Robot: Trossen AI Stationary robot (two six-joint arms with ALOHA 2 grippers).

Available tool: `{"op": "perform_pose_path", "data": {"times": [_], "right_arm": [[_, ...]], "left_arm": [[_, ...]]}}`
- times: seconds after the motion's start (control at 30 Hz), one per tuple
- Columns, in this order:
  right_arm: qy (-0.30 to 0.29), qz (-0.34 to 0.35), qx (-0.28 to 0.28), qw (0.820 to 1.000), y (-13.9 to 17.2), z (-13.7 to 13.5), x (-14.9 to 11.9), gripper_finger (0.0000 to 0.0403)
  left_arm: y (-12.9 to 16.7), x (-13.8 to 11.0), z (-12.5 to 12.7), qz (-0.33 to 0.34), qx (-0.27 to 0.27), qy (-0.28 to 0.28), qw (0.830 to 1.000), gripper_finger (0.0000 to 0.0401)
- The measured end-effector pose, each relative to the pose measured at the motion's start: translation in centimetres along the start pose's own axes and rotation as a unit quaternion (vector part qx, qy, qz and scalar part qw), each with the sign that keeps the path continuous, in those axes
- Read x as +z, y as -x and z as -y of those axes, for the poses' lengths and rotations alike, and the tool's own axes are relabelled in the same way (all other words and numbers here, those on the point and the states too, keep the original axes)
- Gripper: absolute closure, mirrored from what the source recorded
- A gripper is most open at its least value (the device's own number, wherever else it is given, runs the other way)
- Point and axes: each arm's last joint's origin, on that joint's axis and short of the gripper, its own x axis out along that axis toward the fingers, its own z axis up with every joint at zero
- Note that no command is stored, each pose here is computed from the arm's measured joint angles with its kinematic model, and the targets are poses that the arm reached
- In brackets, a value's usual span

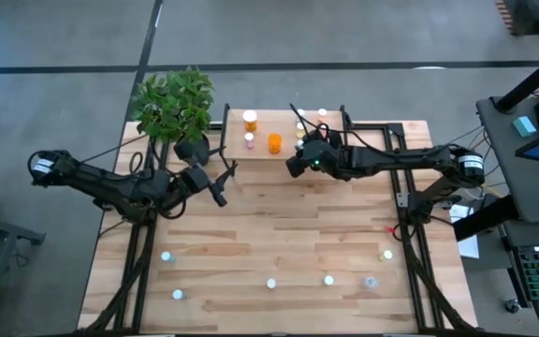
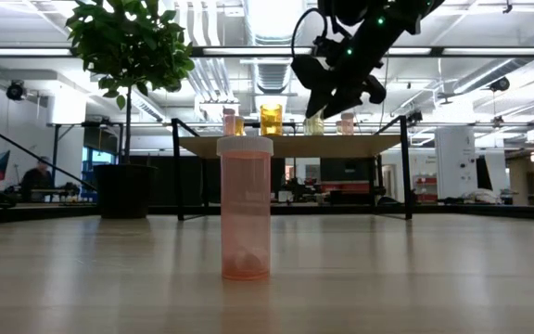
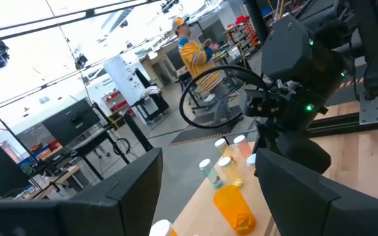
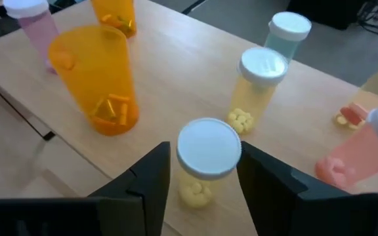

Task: Pick and place medicine bottles onto shelf by color
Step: Put the yellow pill bottle on the shelf, then put the blue pill bottle on the shelf

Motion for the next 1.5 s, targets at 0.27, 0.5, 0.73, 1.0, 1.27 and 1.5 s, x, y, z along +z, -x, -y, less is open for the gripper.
{"op": "perform_pose_path", "data": {"times": [0.27, 0.5, 0.73, 1.0, 1.27, 1.5], "right_arm": [[-0.005, 0.013, 0.006, 1.0, 0.3, -0.2, 1.0, 0.0213], [0.016, 0.027, 0.015, 0.999, 1.3, -0.5, 2.8, 0.0211], [0.062, 0.036, 0.041, 0.997, 4.6, -0.8, 4.5, 0.0211], [0.151, 0.049, 0.119, 0.98, 10.7, -1.7, 3.6, 0.0211], [0.229, 0.039, 0.213, 0.949, 14.2, -3.5, -0.3, 0.0211], [0.287, 0.055, 0.258, 0.921, 15.3, -4.8, -3.9, 0.0211]], "left_arm": [[0.0, 0.0, 0.0, 0.0, 0.0, 0.001, 1.0, 0.0173], [0.0, 0.0, 0.0, 0.0, 0.0, 0.001, 1.0, 0.0173], [0.0, -0.1, 0.1, -0.002, -0.002, 0.007, 1.0, 0.0173], [0.0, -1.0, 0.8, -0.032, -0.029, 0.049, 0.998, 0.0173], [0.6, -1.3, 2.9, -0.032, -0.169, 0.168, 0.971, 0.0173], [1.6, -2.6, 5.1, -0.15, -0.323, 0.32, 0.878, 0.0173]]}}
